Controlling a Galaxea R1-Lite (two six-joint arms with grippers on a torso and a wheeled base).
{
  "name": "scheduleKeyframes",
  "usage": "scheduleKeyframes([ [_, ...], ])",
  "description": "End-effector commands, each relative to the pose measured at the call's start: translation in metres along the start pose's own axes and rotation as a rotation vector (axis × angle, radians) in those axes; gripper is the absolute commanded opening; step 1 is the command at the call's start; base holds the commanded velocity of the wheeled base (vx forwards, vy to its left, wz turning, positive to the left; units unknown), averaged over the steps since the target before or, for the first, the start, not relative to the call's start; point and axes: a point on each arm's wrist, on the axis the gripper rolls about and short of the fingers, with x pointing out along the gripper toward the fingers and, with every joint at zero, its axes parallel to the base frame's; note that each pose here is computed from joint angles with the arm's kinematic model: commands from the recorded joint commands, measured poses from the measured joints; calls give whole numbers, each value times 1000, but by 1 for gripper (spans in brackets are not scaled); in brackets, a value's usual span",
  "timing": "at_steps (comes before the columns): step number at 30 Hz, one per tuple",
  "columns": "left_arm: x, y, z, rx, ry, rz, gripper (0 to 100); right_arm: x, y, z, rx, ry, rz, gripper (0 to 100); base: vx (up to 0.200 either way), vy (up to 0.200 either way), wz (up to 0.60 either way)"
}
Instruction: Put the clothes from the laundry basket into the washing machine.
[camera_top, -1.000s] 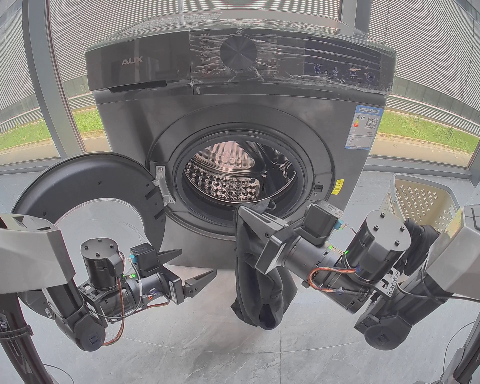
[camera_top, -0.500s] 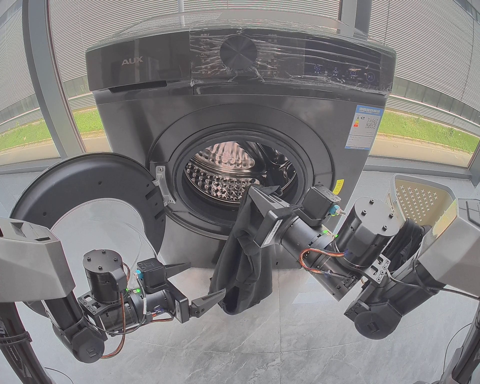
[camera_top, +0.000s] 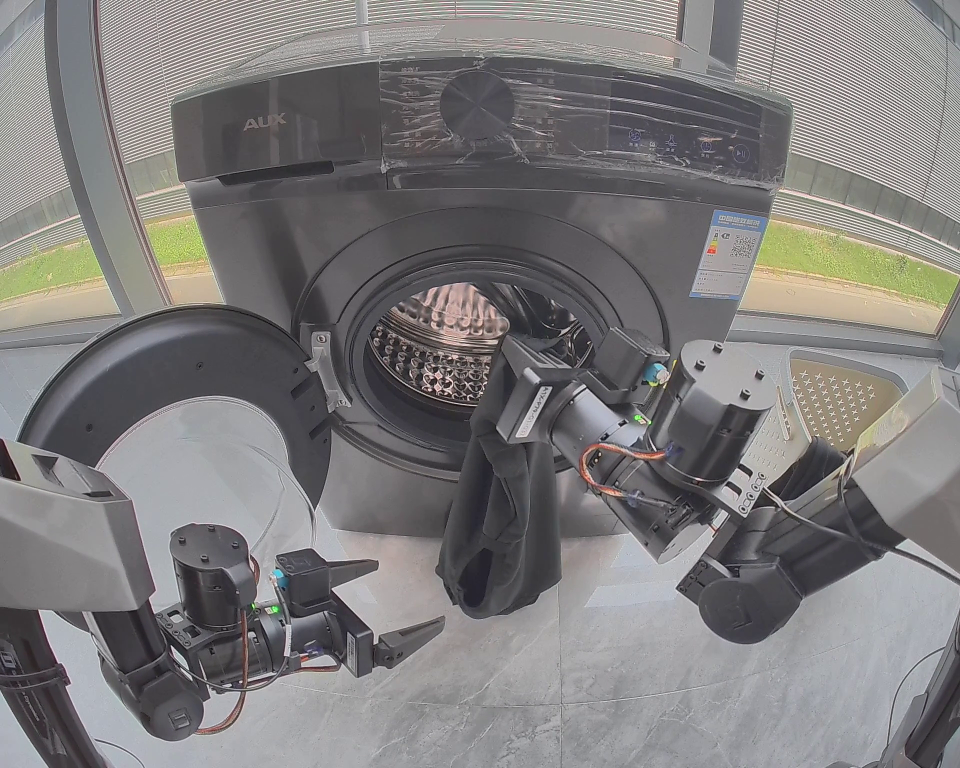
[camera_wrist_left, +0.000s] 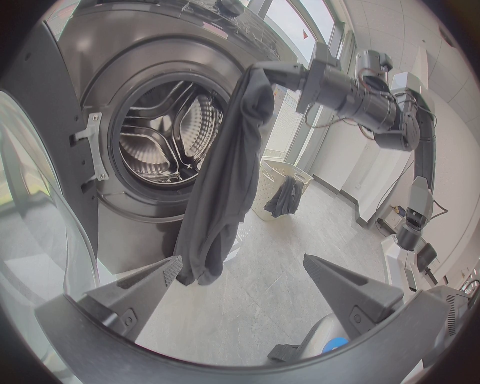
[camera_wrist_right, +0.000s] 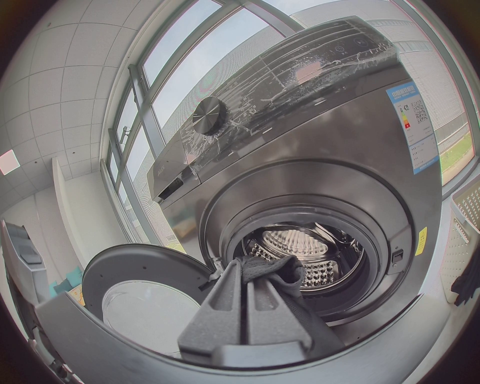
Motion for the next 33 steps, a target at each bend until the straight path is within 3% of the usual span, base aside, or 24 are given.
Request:
scheduleKeyframes([
  [1,7,1,-14,-15,59,-7,100,4,10,15,14,-42,20,0,0,0,0],
  [6,19,4,-35,-17,135,-25,100,3,20,37,31,-84,28,0,0,0,0],
  [13,45,17,-55,-35,169,-13,100,1,23,40,38,-100,37,0,0,0,0],
  [21,72,39,-59,-47,118,27,100,-4,32,45,64,-112,46,0,0,0,0],
  [26,83,60,-66,-60,99,72,100,-5,37,45,74,-122,63,0,0,0,0],
  [33,97,75,-74,-65,82,96,100,-6,40,44,78,-126,72,0,0,0,0],
])
